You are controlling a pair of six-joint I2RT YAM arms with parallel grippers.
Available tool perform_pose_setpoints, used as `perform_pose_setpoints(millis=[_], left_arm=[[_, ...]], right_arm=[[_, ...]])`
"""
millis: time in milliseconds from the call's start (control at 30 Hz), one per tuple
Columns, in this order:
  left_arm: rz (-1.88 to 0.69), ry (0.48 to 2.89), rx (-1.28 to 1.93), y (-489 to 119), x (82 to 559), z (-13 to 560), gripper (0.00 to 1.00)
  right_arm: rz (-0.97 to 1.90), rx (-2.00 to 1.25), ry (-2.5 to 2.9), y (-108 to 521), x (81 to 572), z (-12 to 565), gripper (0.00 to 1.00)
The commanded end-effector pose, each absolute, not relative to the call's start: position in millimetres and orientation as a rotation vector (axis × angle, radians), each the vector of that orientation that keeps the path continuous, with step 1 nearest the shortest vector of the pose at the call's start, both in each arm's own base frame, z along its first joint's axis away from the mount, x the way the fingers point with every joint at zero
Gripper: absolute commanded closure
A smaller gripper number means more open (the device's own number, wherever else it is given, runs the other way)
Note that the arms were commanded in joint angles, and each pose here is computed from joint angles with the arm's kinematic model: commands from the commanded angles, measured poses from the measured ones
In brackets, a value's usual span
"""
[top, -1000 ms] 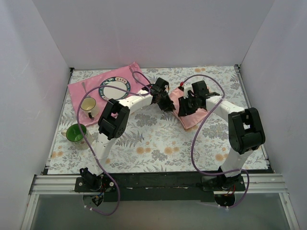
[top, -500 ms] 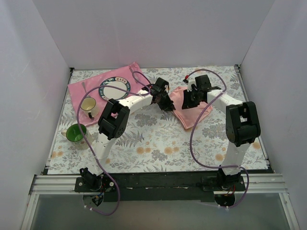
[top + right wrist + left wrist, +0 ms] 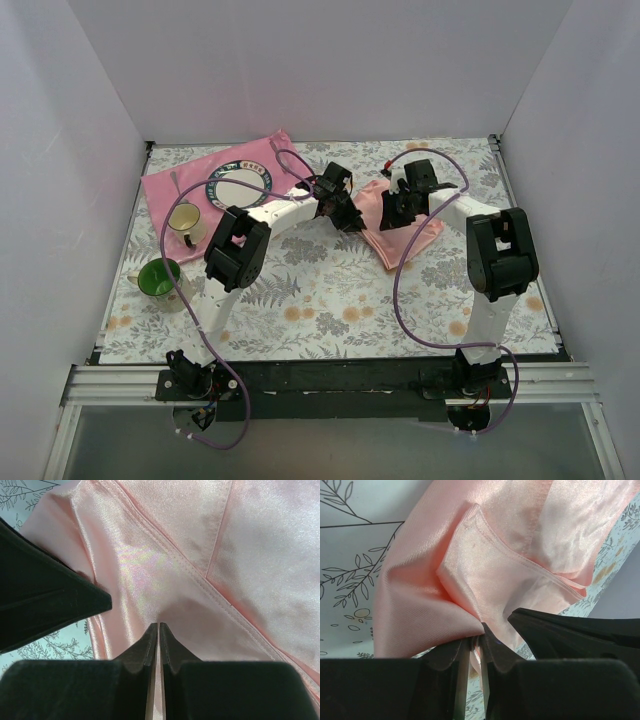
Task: Fold the napkin, place the utensils inside, and roll it up
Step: Roll the napkin with the utensil
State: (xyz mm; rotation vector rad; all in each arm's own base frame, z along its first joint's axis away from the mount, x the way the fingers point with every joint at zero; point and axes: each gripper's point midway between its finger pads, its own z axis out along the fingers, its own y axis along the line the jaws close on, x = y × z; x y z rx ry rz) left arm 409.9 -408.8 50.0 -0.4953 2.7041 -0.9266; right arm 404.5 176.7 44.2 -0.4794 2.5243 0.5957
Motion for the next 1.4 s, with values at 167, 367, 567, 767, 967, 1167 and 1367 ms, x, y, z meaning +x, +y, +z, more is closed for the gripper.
perform_pose_setpoints(millis=[167, 367, 567, 767, 967, 1167, 1367], left_arm=[[-1.026, 2.627, -0.450, -418, 412, 96, 0.89], [-1.038, 2.612, -0.439, -422, 413, 102, 0.89], [-1.062, 2.610, -0.432, -427, 412, 99, 0.89], [-1.102, 2.574, -0.433, -438, 417, 103, 0.89], [-1.099, 2.579, -0.443, -446, 420, 92, 0.89], [-1.084, 2.582, -0.456, -448, 424, 80, 0.89], [-1.051, 2.597, -0.471, -447, 425, 64, 0.89]], right_arm=[[0.641, -0.491, 2.553, 182, 395, 23, 0.89], [0.674, -0.513, 2.575, 188, 384, 13, 0.90], [0.704, -0.519, 2.592, 190, 374, 8, 0.91], [0.725, -0.522, 2.619, 190, 366, 1, 0.91], [0.748, -0.526, 2.619, 192, 362, 1, 0.92], [0.784, -0.531, 2.627, 194, 356, -1, 0.92], [0.772, -0.527, 2.624, 193, 357, 8, 0.92]])
